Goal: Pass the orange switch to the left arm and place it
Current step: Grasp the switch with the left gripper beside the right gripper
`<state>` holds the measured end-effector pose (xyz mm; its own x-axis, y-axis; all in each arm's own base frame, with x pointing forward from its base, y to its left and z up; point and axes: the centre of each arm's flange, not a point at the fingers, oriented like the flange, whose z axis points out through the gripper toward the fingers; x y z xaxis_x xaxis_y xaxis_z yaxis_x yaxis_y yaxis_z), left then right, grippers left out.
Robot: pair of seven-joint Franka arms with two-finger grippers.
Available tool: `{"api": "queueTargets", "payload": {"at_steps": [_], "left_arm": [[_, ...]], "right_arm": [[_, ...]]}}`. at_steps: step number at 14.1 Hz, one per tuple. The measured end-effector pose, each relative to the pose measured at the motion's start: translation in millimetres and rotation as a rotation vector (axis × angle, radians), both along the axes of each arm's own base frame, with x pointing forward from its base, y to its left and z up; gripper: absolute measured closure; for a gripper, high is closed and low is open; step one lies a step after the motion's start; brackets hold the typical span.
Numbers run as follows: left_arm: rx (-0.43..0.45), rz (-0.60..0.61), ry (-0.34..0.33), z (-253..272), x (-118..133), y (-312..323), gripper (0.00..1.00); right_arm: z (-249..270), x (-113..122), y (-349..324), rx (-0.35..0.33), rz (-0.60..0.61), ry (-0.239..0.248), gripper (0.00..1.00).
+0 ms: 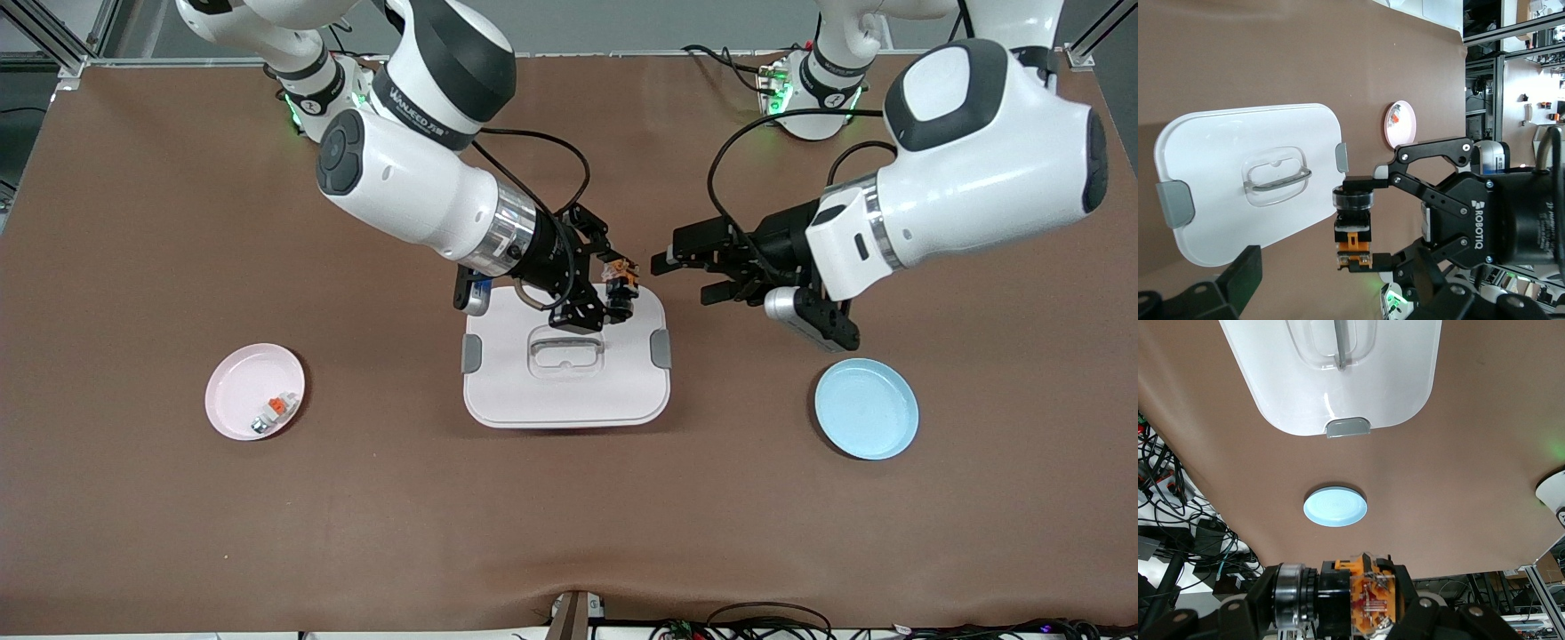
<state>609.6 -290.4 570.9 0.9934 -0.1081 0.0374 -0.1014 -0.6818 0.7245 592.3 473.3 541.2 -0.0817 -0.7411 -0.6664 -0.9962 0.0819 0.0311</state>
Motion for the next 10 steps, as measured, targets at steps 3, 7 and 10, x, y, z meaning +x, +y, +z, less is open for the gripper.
{"api": "queueTargets", "payload": {"at_steps": [3, 7, 10], "left_arm": [[-0.002, -0.015, -0.011, -19, 7, -1, 0.00], [-0.056, 0.019, -0.019, -29, 11, -19, 0.01], [-0.070, 0.012, -0.017, -34, 6, -37, 0.04]], "right_arm": [[1, 0, 1, 0.001, 0.000, -0.001, 0.27], [2, -2, 2, 0.003, 0.003, -0.002, 0.27], [2, -4, 5, 0.003, 0.007, -0.002, 0.27]]}}
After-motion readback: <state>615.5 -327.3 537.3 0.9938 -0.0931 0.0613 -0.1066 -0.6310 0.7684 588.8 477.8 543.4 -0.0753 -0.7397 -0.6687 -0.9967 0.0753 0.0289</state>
